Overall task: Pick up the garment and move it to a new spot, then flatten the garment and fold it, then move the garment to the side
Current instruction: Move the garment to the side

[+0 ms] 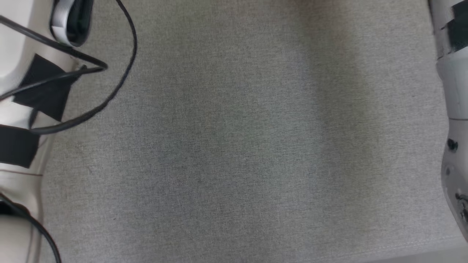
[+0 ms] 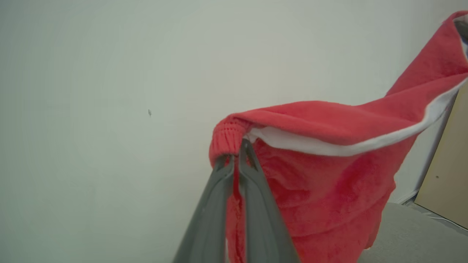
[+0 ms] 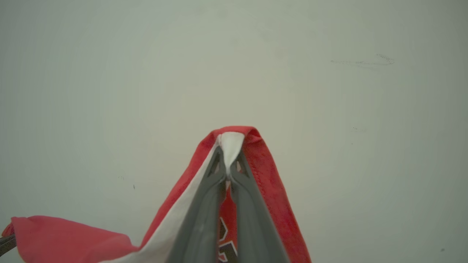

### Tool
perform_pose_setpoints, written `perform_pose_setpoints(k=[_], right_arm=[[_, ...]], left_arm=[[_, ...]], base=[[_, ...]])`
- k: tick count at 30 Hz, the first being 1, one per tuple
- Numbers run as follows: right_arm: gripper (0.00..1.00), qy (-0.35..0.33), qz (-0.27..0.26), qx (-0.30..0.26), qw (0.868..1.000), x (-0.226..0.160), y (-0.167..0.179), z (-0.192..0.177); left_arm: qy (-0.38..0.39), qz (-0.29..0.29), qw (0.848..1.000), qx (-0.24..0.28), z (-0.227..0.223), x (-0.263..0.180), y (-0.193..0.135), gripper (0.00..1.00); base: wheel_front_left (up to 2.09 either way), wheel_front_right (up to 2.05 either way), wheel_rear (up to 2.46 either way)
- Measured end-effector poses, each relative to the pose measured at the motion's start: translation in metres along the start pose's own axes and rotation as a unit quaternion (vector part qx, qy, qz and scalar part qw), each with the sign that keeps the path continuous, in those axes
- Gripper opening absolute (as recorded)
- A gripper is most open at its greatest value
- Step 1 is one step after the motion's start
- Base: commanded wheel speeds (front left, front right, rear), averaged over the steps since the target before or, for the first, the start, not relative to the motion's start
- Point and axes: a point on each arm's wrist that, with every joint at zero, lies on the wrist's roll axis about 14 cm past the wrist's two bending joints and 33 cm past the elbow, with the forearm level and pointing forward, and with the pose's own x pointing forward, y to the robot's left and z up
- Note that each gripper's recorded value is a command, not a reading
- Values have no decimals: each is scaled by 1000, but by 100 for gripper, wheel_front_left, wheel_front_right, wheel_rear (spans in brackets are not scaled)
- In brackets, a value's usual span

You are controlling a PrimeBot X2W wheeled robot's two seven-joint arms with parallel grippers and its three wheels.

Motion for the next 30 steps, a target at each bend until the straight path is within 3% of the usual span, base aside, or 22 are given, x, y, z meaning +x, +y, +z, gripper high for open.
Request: perform_pose_setpoints(k=[10, 15, 20, 23, 28, 30], right_arm=[[0, 112, 36, 47, 992, -43, 35, -95], [0, 193, 4, 61, 979, -75, 8, -115], [0, 295, 20, 94, 951, -128, 21, -120], [0, 333, 20, 88, 939, -155, 16, -110], [0, 430, 23, 74, 900, -220, 19, -110], [0, 443, 22, 69, 893, -231, 18, -108]], left_arm=[[70, -12, 997, -35, -64, -37, -14, 0], [80, -10, 995, -55, -65, -58, -21, 0], [138, -22, 987, -82, -80, -97, -45, 0], [157, -34, 983, -87, -77, -109, -57, 0], [210, -49, 972, -98, -82, -140, -75, 0], [222, -48, 969, -98, -84, -146, -76, 0]], base=[[0, 0, 0], [0, 0, 0], [0, 0, 0], [0, 0, 0], [0, 0, 0], [0, 0, 0]])
